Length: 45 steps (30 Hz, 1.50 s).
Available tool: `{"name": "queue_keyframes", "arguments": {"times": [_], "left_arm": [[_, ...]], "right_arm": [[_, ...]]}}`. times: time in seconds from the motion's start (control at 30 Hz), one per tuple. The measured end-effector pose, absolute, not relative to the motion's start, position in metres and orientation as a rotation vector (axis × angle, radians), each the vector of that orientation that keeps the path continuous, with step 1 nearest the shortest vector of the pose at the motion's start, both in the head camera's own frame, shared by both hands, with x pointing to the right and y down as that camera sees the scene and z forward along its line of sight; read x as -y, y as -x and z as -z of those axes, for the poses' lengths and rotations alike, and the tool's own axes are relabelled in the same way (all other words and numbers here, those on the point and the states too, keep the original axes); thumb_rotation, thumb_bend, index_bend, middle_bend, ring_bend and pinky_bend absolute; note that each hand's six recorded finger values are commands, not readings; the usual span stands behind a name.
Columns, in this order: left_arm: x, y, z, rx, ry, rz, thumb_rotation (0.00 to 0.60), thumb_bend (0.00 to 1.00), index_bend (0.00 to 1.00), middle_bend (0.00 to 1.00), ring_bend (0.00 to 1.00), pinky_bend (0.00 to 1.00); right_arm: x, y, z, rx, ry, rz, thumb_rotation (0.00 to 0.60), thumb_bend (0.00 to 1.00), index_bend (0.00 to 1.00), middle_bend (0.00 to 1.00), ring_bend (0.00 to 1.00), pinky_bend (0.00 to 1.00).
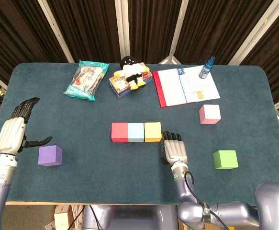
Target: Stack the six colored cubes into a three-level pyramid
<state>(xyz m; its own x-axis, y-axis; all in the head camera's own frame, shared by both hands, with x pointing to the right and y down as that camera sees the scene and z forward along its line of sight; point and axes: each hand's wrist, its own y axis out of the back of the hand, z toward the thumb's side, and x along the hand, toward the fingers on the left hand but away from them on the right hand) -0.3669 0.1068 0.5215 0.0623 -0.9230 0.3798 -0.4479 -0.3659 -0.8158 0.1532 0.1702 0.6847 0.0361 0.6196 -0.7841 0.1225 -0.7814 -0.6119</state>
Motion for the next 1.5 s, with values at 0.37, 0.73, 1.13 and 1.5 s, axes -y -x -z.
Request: {"name": "queue_keyframes", "arguments": {"times": [0.37,0.73,1.13,1.5], "left_arm": [[-0.107,0.366,-0.522,-1.361,1.857,1.265,0.600,0.05,0.00,0.04,0.00,0.00],[-0.108,0.366,-0.522,-1.357,1.857,1.265,0.600,0.05,0.00,0.04,0.00,0.00],[-0.108,0.366,-0.522,-1.358,1.857,1.266,0.600,0.05,0.00,0.04,0.00,0.00],[-0.108,0.366,-0.522,-1.358,1.861,1.263,0.600,0.05,0.00,0.04,0.00,0.00]], "right_arm": [[-0.169,-0.156,-0.687,0.767,1.935,-1.806,0.600,0.34,0.00,0.04,0.00,0.00],[-0.172,-0.158,-0.690,0.758,1.941,-1.818,0.600,0.34,0.00,0.04,0.00,0.00],[-0.174,-0.153,-0.691,0.763,1.972,-1.799,0.600,0.34,0.00,0.04,0.00,0.00],[-0.176,-0.148,-0.690,0.759,1.993,-1.780,0.600,0.34,0.00,0.04,0.00,0.00]]}}
